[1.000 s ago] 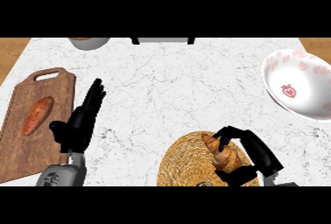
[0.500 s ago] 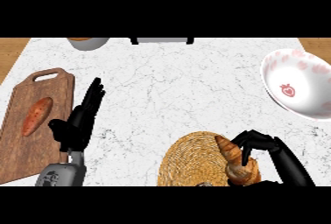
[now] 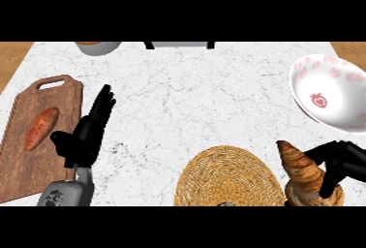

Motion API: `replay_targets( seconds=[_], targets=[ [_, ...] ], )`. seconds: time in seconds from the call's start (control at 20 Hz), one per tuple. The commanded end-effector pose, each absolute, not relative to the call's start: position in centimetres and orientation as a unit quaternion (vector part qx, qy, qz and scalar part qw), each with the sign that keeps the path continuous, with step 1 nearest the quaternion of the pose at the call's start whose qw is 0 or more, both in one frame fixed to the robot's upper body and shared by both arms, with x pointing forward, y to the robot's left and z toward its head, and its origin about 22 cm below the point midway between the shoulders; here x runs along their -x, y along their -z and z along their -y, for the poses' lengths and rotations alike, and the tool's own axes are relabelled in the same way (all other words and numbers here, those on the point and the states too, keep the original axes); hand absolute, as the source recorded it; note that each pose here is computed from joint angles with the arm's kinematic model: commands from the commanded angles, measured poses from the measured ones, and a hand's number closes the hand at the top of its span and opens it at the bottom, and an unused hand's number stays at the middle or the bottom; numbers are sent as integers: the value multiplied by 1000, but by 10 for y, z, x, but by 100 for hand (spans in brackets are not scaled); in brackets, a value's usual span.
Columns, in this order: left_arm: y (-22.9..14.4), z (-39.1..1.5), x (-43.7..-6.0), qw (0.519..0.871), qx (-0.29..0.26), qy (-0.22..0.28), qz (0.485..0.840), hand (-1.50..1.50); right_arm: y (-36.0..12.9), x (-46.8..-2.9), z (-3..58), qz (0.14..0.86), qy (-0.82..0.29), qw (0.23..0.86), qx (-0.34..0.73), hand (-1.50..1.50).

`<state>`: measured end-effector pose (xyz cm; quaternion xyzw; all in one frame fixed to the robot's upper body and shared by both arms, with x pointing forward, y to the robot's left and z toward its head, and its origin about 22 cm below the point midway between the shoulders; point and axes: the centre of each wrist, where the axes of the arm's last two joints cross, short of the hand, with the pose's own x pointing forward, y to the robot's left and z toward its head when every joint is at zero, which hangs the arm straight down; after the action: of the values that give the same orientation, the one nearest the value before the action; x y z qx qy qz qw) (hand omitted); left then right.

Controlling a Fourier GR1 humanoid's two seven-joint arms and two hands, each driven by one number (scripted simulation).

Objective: Pick the croissant from the placemat and place it in the bowl

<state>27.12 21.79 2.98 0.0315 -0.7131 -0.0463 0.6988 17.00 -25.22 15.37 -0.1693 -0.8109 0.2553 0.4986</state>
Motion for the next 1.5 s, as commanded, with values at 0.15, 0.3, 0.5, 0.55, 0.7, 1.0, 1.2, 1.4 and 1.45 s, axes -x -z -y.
replay_targets(
  seconds=[0.15,0.3,0.5,0.55,0.7,1.0,1.2,1.4,1.45],
  targets=[
    [-33,-228,-291,701,-30,49,711,0,-223,-172,243,796,-241,501,240,150],
    [-26,-220,-269,698,-32,54,714,0,-224,-202,243,793,-218,510,252,150],
    [-9,-218,-279,702,-27,51,709,0,-271,-235,259,780,-202,520,283,150],
    [-22,-211,-256,698,-30,55,713,0,-269,-236,257,773,-198,529,289,150],
    [-26,-209,-267,698,-19,45,714,0,-244,-274,266,765,-200,546,278,150],
    [-29,-213,-269,695,-29,56,716,0,-239,-290,297,703,-260,532,395,150],
    [-33,-210,-280,692,-25,53,720,0,-232,-323,324,681,-277,519,436,150],
    [-30,-206,-279,691,-29,58,720,0,-208,-348,363,665,-258,532,456,150],
    [-31,-223,-277,696,-27,53,716,0,-201,-345,371,667,-257,534,452,150]
  ],
)
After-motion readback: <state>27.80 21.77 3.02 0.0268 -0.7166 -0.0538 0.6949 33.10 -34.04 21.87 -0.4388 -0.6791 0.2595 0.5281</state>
